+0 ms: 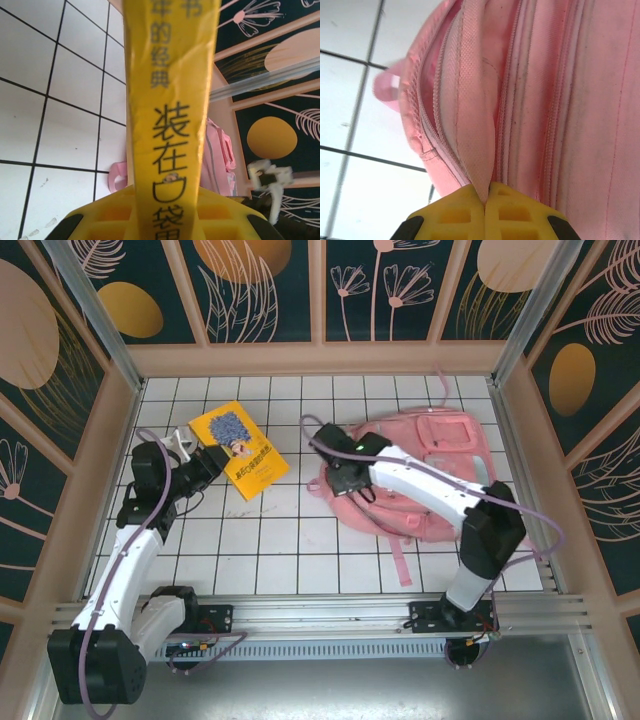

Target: Pack the student bag

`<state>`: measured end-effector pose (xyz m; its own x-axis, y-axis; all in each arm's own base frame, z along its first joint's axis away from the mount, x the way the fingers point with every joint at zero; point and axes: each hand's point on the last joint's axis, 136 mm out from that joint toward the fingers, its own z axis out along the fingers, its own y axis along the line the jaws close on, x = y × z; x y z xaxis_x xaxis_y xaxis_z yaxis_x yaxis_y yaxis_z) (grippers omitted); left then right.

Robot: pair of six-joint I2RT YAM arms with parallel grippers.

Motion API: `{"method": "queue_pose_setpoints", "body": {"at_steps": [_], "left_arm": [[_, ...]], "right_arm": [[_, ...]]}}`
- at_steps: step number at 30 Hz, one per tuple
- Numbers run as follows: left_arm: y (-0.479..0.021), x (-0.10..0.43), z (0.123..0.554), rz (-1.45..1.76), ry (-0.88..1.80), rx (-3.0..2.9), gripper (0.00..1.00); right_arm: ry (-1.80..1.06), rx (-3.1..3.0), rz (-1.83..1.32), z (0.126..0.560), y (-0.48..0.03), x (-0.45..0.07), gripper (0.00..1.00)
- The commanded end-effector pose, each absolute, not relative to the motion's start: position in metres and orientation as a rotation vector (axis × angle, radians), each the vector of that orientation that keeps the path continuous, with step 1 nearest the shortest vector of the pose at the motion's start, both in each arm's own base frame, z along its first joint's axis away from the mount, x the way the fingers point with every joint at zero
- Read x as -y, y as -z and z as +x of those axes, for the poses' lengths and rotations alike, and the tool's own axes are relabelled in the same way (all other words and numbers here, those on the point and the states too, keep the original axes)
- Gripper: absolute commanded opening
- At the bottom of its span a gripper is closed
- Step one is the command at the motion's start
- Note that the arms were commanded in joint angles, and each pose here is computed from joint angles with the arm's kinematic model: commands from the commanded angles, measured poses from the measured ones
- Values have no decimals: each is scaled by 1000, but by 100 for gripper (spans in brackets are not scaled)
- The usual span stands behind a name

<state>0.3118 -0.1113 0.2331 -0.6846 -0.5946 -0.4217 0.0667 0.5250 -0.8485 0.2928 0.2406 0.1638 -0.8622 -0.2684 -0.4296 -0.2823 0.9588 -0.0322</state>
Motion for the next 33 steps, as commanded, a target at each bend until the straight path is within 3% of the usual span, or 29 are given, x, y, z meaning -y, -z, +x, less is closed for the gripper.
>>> {"method": "queue_pose_setpoints", "body": {"at_steps": [1,6,10,23,33], "left_arm": [[-283,131,314,-238,1264,-1924,0],[-302,157,314,-177,1373,-1887,0],[-314,188,312,-125,1478,-1851,0],[-337,276,329,-133,1824,-1696,0],[-311,351,339,-189,1989,-1718,0]], "right_arm": [[-436,-2515,-305,304,-246,-247,0],[-884,-2354,-210,305,-321,-220,0],[-1010,-2291,-192,301,-348,-198,0],[-1135,-2180,-135,279,-368,-177,0],[-1189,-2094,-85,271,-395,-167,0]]}}
